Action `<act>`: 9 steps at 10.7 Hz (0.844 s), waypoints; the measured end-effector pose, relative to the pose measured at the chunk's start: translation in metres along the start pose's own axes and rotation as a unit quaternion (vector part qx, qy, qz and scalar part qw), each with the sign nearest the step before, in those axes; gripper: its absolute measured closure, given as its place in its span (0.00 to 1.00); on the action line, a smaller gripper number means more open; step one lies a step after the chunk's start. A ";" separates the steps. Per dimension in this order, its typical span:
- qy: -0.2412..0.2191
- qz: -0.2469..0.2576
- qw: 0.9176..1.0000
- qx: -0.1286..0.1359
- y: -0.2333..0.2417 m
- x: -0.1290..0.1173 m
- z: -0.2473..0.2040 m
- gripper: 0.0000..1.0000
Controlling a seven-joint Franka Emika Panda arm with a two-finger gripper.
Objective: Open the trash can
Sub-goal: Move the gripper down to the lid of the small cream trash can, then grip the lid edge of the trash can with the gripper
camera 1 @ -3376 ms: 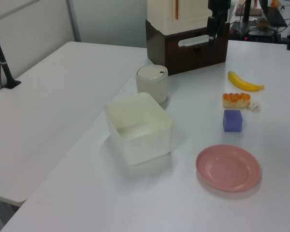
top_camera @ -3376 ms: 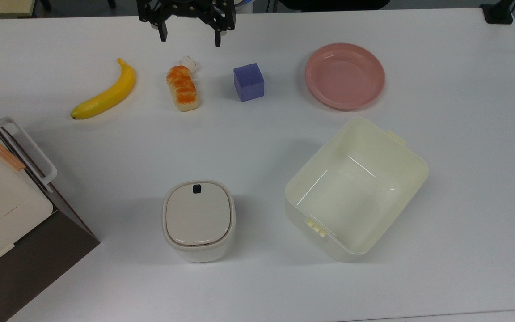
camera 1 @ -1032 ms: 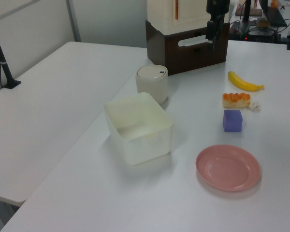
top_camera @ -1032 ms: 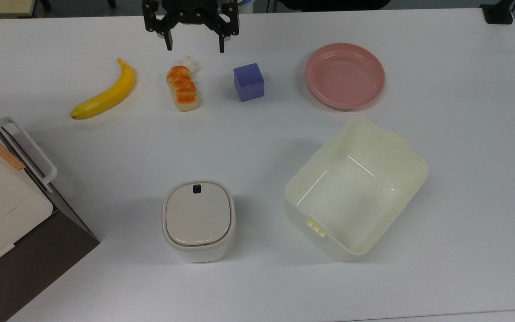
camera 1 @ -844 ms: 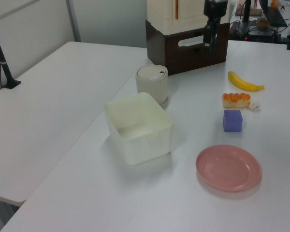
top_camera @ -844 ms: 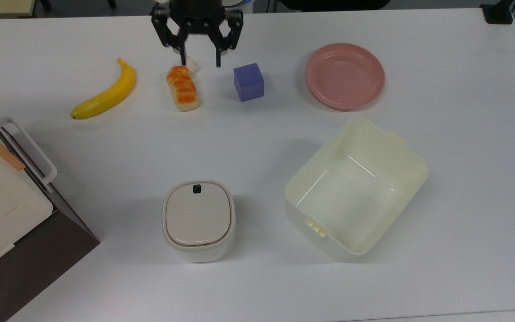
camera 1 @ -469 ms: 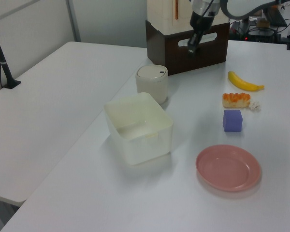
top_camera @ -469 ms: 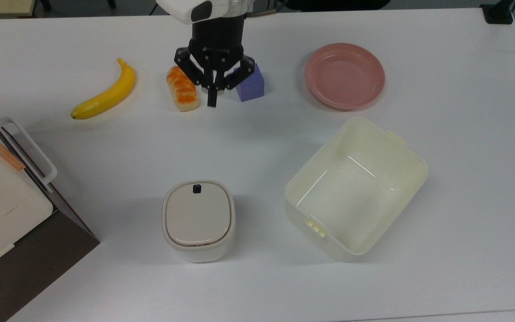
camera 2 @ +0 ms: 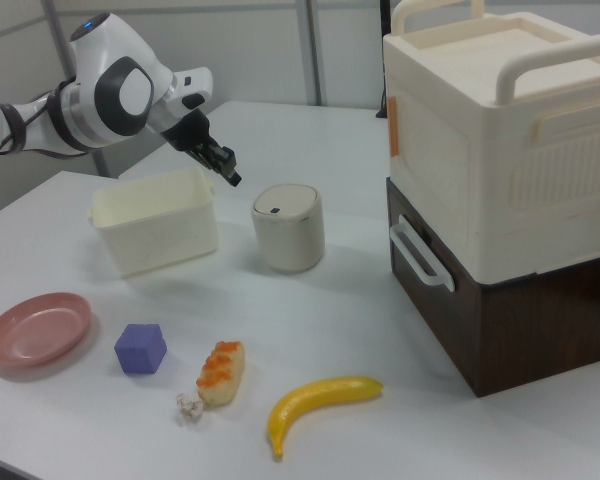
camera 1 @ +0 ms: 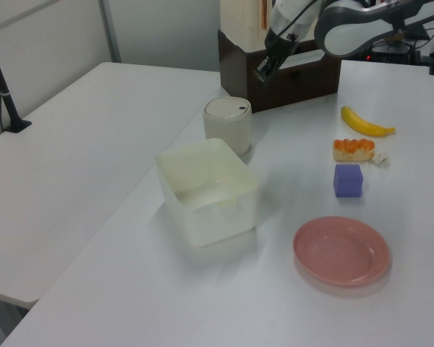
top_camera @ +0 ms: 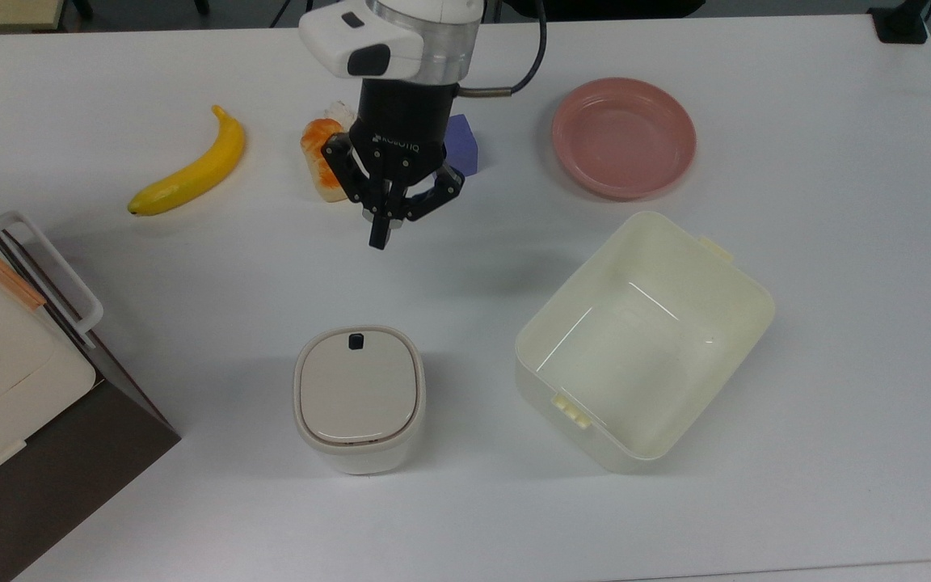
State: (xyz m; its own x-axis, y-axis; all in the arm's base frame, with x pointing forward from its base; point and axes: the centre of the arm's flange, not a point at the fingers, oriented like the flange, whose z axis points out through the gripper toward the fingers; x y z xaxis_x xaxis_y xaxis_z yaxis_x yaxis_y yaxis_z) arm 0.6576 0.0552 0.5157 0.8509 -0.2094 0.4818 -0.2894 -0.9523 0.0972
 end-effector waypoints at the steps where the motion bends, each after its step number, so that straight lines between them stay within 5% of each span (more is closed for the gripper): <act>1: 0.002 0.011 1.000 -0.003 -0.004 0.004 0.005 0.97; 9: 0.020 0.086 0.995 -0.039 -0.024 0.038 0.071 0.96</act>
State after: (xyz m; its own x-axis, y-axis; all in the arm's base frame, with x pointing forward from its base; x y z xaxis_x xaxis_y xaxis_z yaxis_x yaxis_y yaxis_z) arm 0.7281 0.0542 0.4696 0.7682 -0.3582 0.5306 -0.4647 -0.8821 0.0772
